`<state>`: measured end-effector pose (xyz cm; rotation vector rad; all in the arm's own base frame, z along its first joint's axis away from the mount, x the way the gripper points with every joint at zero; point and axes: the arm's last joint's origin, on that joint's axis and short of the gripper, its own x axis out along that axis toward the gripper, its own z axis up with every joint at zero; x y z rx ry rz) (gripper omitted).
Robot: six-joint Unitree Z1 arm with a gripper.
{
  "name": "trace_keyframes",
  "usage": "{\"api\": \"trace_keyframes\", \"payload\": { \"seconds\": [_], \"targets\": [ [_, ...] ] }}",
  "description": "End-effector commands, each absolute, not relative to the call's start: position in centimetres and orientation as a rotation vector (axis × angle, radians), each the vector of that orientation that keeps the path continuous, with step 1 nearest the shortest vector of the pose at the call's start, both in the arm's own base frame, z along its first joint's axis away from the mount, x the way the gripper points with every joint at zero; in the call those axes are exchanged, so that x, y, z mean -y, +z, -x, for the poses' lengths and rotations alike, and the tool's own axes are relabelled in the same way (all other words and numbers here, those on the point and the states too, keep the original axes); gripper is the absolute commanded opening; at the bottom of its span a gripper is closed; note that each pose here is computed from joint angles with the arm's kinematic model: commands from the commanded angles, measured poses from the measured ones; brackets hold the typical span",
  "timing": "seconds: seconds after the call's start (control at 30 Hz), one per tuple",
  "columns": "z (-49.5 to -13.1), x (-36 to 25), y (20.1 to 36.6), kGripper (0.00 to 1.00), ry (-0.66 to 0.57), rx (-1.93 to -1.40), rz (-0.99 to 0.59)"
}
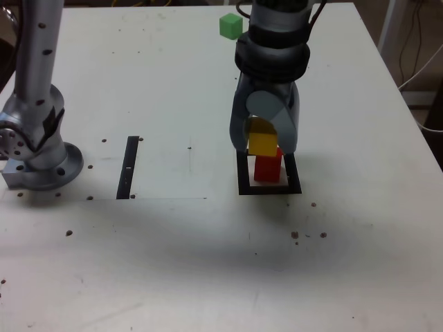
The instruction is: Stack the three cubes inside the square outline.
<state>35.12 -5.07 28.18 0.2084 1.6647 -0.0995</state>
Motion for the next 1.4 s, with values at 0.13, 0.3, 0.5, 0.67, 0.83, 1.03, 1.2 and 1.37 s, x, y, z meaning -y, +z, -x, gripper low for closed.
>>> {"api": "trace_keyframes", "payload": {
  "seconds": [0.13,0.3,0.5,0.67,0.83,1.03,1.2,1.37],
  "targets": [
    [-36.1,4.8,27.0,0.26,-0.093,-1.683,-0.201],
    [-36.2,4.4,26.4,0.26,-0.083,-1.7,-0.197],
    [-36.2,4.1,26.0,0.27,-0.078,-1.71,-0.196],
    [-36.3,4.0,25.9,0.29,-0.081,-1.712,-0.193],
    [-36.5,4.1,25.6,0.31,-0.085,-1.712,-0.193],
    [-36.8,4.0,25.2,0.4,-0.089,-1.718,-0.195],
    [-36.8,3.8,24.9,0.45,-0.09,-1.724,-0.197],
    [-37.0,3.8,24.7,0.68,-0.098,-1.724,-0.203]
  ]
}}
